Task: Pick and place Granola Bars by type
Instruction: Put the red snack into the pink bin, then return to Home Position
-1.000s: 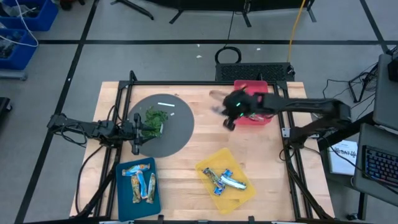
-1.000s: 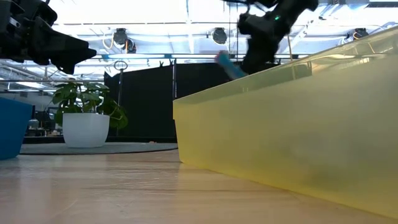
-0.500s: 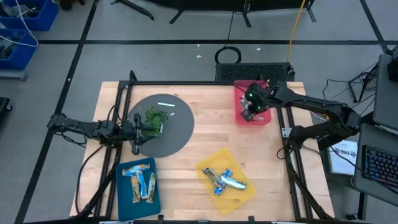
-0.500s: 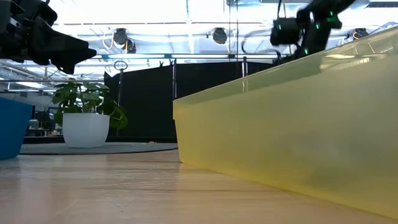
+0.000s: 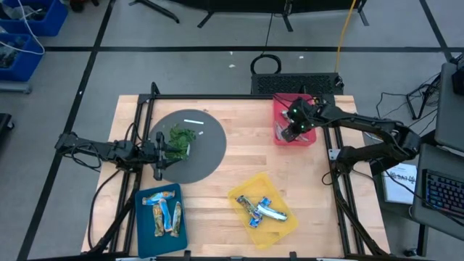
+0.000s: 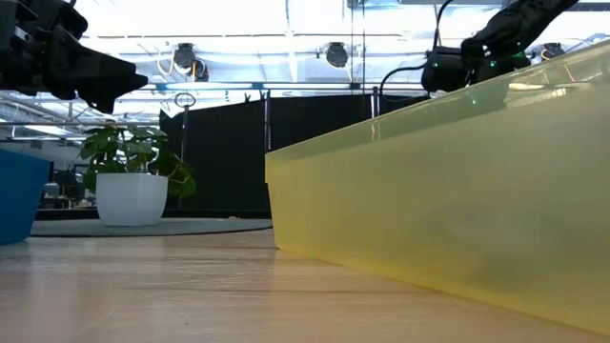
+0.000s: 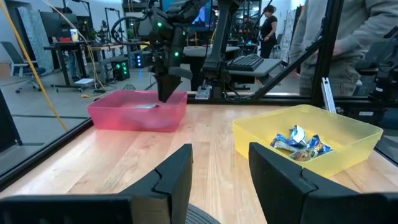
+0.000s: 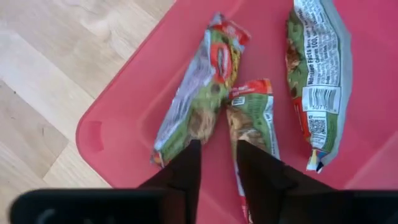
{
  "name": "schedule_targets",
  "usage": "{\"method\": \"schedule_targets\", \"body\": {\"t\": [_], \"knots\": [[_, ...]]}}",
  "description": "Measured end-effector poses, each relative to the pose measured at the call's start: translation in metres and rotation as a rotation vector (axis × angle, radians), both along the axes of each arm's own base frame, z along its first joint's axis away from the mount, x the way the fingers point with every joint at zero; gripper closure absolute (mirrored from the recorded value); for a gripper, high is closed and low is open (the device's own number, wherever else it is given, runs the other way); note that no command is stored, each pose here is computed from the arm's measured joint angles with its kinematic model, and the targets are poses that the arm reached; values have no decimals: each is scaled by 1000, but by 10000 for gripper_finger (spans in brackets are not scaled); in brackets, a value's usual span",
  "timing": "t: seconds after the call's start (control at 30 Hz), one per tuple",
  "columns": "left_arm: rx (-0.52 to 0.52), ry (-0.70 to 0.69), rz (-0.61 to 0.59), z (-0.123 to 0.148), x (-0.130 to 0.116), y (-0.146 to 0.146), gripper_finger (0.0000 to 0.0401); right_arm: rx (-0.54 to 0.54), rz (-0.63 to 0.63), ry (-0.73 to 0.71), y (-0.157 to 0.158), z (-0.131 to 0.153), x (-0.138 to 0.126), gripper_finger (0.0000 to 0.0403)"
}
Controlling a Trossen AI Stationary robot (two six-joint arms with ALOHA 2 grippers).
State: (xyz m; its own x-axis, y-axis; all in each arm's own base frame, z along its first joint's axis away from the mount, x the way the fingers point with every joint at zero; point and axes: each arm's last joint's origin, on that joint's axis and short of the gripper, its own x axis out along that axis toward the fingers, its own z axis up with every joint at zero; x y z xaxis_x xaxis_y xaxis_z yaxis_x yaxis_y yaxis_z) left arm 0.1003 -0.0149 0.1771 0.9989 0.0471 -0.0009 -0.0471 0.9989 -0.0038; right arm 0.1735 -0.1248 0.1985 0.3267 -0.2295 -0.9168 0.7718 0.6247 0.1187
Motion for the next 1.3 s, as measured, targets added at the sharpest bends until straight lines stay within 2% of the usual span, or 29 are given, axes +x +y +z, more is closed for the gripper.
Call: {"method": "schedule_targets", "body": {"t": [0.1,0.17,0.37,0.5,0.63,0.83,0.97,1.13,1.3], "knots": [[0,0,0,0,0,0,238,-29,37,-13,2,5,-2,285],[0,0,0,0,0,0,237,-93,76,-79,7,17,-2,274],[0,0,-1,0,0,0,238,-368,187,-494,42,73,-16,272],[0,0,0,0,0,0,237,-554,283,-766,68,65,-39,279],[0,0,0,0,0,0,237,-701,278,-946,81,37,-58,286],[0,0,0,0,0,0,238,-747,241,-942,84,3,-69,300],[0,0,0,0,0,0,237,-784,259,-943,84,-16,-69,308],[0,0,0,0,0,0,238,-896,250,-1061,85,-8,-73,316],[0,0,-1,0,0,0,238,-888,286,-986,85,-14,-71,321]]}}
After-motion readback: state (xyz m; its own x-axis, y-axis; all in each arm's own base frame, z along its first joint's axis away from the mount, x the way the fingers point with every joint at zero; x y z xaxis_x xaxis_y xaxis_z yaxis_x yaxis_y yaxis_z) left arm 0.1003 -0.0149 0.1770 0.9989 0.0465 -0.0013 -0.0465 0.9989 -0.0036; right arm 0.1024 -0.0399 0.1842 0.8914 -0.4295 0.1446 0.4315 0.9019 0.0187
